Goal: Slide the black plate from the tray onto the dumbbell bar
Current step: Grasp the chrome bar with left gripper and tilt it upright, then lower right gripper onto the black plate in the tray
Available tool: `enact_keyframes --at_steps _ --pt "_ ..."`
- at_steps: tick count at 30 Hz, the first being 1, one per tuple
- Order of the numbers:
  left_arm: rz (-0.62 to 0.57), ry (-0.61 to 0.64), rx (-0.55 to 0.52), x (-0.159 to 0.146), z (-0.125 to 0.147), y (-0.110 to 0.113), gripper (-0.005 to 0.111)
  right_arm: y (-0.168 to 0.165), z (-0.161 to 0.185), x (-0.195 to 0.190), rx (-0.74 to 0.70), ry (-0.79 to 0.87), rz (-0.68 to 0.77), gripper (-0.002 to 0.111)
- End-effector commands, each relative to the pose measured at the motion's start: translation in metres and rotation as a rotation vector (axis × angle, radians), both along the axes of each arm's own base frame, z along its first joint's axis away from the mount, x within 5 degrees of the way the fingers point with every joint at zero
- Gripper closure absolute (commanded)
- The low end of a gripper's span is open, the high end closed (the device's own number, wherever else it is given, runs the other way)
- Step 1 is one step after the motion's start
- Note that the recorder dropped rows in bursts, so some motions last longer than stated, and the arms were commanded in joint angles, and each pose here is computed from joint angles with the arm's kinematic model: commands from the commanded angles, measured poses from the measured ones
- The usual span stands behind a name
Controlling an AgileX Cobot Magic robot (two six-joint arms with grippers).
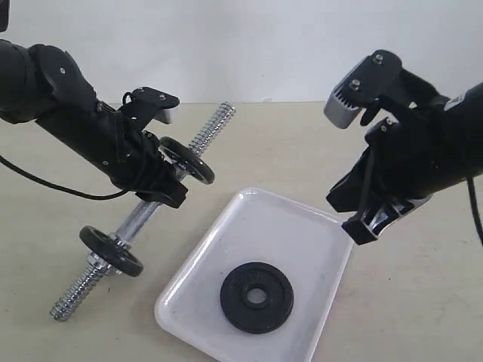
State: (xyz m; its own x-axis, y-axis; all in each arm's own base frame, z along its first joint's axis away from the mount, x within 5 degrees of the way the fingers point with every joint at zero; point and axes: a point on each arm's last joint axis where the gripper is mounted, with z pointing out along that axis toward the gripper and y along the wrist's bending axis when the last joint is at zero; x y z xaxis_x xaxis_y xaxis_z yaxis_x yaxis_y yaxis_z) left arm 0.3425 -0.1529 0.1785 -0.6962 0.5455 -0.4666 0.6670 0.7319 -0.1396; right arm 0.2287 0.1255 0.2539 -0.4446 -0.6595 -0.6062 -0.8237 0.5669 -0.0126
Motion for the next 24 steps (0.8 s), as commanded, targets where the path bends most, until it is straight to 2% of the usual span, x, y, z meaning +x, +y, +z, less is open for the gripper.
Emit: enact_keyframes --at_steps 1,7,12,18,21,24 --pt "0.049 -0.134 -0.091 0.002 0.046 -0.002 0.102 0.006 -0.031 0.013 -0.052 0.093 0.016 0.108" --pt "0.029 -0.174 -0.099 -0.004 0.062 -0.001 0.102 0.016 -0.068 0.024 -0.049 0.214 0.047 0.108" --pt "0.009 -0.178 -0.103 -0.009 0.070 0.000 0.102 0.024 -0.075 0.027 0.026 0.228 0.074 0.108" --pt "0.006 -0.175 -0.105 -0.010 0.071 0.000 0.102 0.027 -0.081 0.024 0.050 0.288 0.094 0.108" --pt "0.006 -0.175 -0.105 -0.010 0.071 0.000 0.102 0.031 -0.081 0.023 0.101 0.331 0.073 0.099" --pt "0.006 -0.175 -0.105 -0.010 0.071 0.000 0.102 0.039 -0.081 0.018 0.098 0.337 0.107 0.081"
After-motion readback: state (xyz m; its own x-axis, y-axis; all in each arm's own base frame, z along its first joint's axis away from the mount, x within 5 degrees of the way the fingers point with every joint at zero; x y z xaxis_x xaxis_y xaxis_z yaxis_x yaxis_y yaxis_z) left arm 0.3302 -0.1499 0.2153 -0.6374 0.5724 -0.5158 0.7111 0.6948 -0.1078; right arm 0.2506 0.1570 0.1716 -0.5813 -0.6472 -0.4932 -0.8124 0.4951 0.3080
